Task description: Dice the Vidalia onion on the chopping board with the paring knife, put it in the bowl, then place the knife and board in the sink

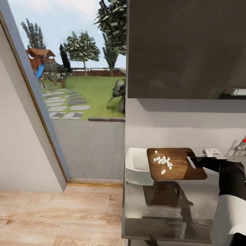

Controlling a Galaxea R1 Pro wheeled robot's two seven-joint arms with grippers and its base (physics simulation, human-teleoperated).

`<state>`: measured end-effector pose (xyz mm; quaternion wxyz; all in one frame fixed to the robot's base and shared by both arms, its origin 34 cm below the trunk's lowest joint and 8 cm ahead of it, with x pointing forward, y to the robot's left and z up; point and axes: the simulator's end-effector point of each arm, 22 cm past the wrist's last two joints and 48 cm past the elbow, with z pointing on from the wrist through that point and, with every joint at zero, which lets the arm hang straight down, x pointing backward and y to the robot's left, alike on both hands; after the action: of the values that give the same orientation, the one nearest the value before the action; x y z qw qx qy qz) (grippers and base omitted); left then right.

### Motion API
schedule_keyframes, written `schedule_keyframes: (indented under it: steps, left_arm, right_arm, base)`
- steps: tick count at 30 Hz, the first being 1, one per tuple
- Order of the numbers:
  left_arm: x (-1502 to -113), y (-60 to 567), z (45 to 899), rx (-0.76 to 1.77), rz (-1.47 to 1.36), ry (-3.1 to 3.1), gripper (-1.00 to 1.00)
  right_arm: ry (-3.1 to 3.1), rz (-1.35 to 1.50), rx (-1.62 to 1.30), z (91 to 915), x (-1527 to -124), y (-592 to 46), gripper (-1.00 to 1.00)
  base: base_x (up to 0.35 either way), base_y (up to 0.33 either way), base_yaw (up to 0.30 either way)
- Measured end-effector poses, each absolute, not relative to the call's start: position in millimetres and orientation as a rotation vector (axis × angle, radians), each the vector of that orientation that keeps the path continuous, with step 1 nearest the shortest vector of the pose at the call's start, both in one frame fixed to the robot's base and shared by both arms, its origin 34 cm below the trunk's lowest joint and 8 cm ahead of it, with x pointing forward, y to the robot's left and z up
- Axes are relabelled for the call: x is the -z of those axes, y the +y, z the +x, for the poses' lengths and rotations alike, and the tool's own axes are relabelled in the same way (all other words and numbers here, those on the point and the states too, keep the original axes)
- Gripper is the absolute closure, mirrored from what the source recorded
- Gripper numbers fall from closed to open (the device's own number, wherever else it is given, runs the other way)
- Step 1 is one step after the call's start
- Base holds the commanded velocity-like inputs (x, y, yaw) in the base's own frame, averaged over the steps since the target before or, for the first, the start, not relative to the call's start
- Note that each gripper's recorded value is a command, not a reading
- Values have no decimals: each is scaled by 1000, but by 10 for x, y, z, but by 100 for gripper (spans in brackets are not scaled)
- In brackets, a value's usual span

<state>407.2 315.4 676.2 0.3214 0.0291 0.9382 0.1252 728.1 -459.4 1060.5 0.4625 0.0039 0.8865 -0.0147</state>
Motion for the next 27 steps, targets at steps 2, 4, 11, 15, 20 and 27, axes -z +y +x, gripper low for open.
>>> schedule_keyframes:
  steps: [2,4,11,15,20,27]
  left_arm:
    - [-6768,3154,4079,-329,76,2462,-100]
    - [-6771,3154,4082,-329,76,2461,-100]
    - [-6768,3132,4092,-325,79,2462,-100]
    - [-6769,3135,4093,-325,79,2461,-100]
    - [-6767,3107,4095,-320,79,2461,-100]
    - [-6768,3101,4096,-319,79,2461,-100]
  right_arm:
    - [2178,10,37,7278,-10615,-4595,100]
    - [2178,9,37,7278,-10620,-4595,100]
    - [2159,11,37,7329,-10672,-4553,100]
    - [2159,10,32,7342,-10656,-4502,100]
    - [2143,-11,24,7377,-10670,-4413,100]
    - [2115,-44,40,7411,-10720,-4401,100]
  base:
    - [290,0,0]
    - [265,0,0]
    - [46,0,0]
    - [0,0,0]
    - [0,0,0]
    - [0,0,0]
